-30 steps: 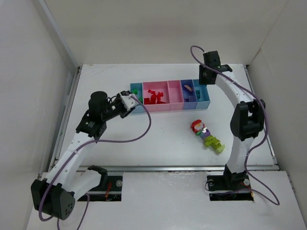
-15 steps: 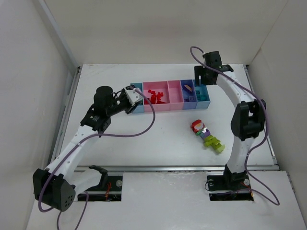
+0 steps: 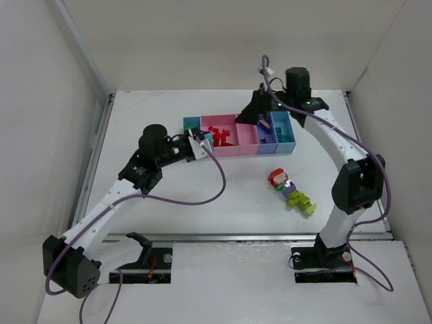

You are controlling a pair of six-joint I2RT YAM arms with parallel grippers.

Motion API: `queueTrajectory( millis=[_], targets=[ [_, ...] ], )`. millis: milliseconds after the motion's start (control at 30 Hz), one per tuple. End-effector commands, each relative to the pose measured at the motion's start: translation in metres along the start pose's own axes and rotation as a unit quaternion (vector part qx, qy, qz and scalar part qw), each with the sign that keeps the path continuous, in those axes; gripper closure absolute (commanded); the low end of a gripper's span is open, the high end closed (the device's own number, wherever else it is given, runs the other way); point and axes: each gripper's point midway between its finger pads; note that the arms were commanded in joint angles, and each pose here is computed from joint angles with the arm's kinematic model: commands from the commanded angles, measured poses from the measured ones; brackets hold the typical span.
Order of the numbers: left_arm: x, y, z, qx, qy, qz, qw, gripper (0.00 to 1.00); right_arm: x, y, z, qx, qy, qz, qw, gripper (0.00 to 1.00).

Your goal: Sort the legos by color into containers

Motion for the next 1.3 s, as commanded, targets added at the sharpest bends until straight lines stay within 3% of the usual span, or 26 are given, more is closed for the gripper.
queueTrajectory(
  millis=[0,33,200,500,800,1267],
  targets=[
    [0.015,0.002,0.032,-0.053,-0.072,0.022,0.996,1.00,0.102,-0.028,-0.018,0.071,0.040,0.236,0.968,0.08],
    [0.013,0.001,0.035,-0.056,-0.072,0.020,0.996,1.00,0.114,-0.033,-0.019,0.082,0.041,0.256,0.962,0.04],
    [0.013,-0.002,0.039,-0.057,-0.094,0.028,0.994,1.00,0.150,-0.051,-0.019,0.113,0.038,0.301,0.946,0.04],
    [0.015,0.001,0.037,-0.051,-0.094,0.049,0.993,1.00,0.167,-0.059,-0.037,0.142,0.033,0.328,0.933,0.08],
    [0.012,0.012,0.029,-0.020,-0.086,0.054,0.995,1.00,0.121,-0.037,-0.025,0.108,-0.001,0.269,0.957,0.11],
    [0.013,0.015,0.032,-0.032,-0.077,0.068,0.994,1.00,0.168,-0.053,-0.037,0.127,0.034,0.307,0.943,0.11]
  ],
)
Point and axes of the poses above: each gripper's point midway between its finger pads, its own y axis back along the fingers, its own x axis along the line the jaws close on, z = x × y, and after that the axes turned 12 degrees about -y, right-handed
